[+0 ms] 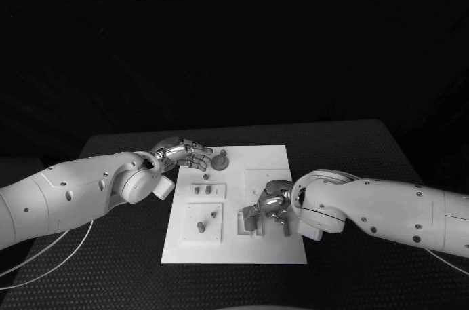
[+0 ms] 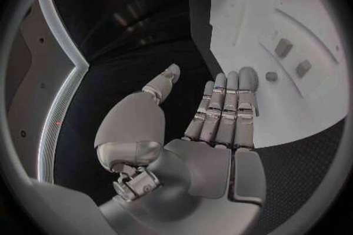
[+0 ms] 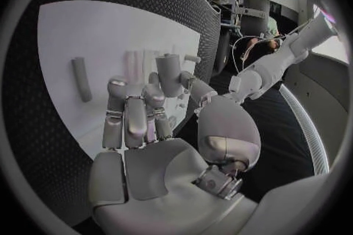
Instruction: Assemble the parts on the task board
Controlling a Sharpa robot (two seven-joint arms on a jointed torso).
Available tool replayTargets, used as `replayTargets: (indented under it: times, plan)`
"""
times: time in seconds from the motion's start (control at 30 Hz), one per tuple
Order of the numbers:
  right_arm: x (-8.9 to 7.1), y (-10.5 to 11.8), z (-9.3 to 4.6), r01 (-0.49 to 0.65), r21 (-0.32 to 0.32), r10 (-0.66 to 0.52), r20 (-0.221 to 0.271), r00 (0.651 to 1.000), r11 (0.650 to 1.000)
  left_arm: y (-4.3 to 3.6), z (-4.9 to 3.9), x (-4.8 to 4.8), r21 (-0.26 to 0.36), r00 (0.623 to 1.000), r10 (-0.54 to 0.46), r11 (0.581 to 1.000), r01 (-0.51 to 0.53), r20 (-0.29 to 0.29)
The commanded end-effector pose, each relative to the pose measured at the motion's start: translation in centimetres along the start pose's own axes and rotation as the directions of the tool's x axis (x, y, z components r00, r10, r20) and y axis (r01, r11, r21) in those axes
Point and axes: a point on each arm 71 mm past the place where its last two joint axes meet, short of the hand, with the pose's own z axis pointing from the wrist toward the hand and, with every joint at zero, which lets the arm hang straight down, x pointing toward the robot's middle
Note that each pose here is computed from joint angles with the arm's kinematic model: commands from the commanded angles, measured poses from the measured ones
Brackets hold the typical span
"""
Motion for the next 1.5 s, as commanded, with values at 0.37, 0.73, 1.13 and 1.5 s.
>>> replayTargets:
  times: [0.37,0.73,1.13,1.5]
  plan:
    - [0.8,0.0,1.4,0.018,0.012,-0.018,-0.027,0.999,1.0,-0.16,0.08,0.34,0.005,1.0,0.001,1.0,0.0,-0.025]
    - [1.2,-0.6,2.1,0.029,0.032,-0.027,-0.043,0.999,0.999,-0.11,0.03,0.32,0.0,1.0,0.002,1.0,-0.002,-0.028]
    - [1.5,-0.5,2.5,0.018,0.03,-0.018,-0.023,1.0,0.999,-0.1,0.04,0.3,-0.002,1.0,0.003,1.0,-0.003,-0.028]
    - [1.6,-0.4,2.5,0.038,0.024,-0.037,-0.025,0.999,0.999,-0.08,0.05,0.25,-0.003,1.0,0.004,1.0,-0.004,-0.027]
